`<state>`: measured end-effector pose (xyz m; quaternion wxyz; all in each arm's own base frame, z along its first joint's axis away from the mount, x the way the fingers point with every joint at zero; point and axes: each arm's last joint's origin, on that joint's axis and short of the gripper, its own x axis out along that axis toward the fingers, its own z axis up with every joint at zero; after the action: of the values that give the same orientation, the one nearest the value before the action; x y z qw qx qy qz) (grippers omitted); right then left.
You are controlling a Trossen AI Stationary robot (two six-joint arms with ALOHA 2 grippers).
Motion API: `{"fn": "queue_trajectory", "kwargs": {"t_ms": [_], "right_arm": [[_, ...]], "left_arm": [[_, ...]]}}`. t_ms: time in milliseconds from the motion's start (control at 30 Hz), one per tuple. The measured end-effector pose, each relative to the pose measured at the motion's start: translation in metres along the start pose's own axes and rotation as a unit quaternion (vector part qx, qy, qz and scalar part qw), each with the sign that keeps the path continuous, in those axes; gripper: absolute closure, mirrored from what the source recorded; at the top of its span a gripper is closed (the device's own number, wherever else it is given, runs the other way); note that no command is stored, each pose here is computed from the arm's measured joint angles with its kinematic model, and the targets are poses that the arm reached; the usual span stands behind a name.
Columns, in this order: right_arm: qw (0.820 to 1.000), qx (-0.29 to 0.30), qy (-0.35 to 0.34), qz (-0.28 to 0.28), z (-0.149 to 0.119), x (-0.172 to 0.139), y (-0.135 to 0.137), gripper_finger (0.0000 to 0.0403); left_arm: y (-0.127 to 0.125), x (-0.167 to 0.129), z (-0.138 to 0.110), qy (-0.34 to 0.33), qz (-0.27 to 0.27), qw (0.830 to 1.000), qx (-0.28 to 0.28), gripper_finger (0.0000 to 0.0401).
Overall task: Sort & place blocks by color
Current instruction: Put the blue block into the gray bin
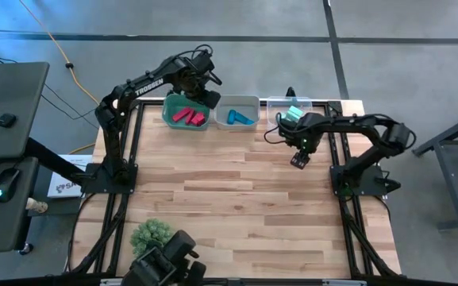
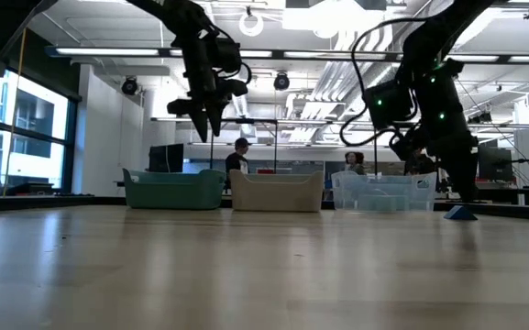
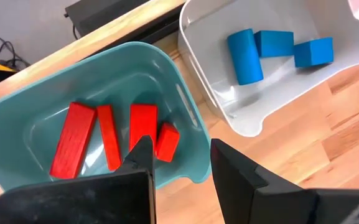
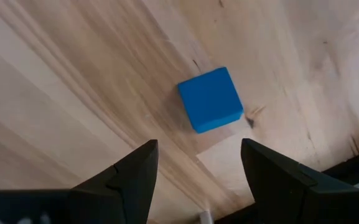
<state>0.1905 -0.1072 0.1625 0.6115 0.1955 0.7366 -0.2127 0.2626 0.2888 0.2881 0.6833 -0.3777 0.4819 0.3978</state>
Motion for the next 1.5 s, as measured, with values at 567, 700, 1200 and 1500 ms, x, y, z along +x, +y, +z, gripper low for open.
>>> {"fn": "queue_trajectory", "kwargs": {"t_ms": [567,700,1200,1500], "right_arm": [[0.998,-0.047,-0.036,-0.016,0.02,-0.018,0.0,0.0182],[0.996,-0.078,-0.034,-0.006,0.02,-0.019,0.0,0.0182],[0.992,-0.098,0.077,-0.018,0.034,0.021,0.0,0.0182],[0.989,-0.115,0.092,-0.018,0.04,0.032,0.001,0.0183]], "left_arm": [[0.0,0.0,0.001,-0.004,-0.001,1.0,0.02,0.0325],[0.0,0.0,0.001,-0.004,-0.001,1.0,0.021,0.0325],[0.0,0.0,0.001,-0.003,0.0,0.999,0.035,0.0325],[0.0,0.0,0.001,-0.003,0.0,0.999,0.043,0.0325]]}}
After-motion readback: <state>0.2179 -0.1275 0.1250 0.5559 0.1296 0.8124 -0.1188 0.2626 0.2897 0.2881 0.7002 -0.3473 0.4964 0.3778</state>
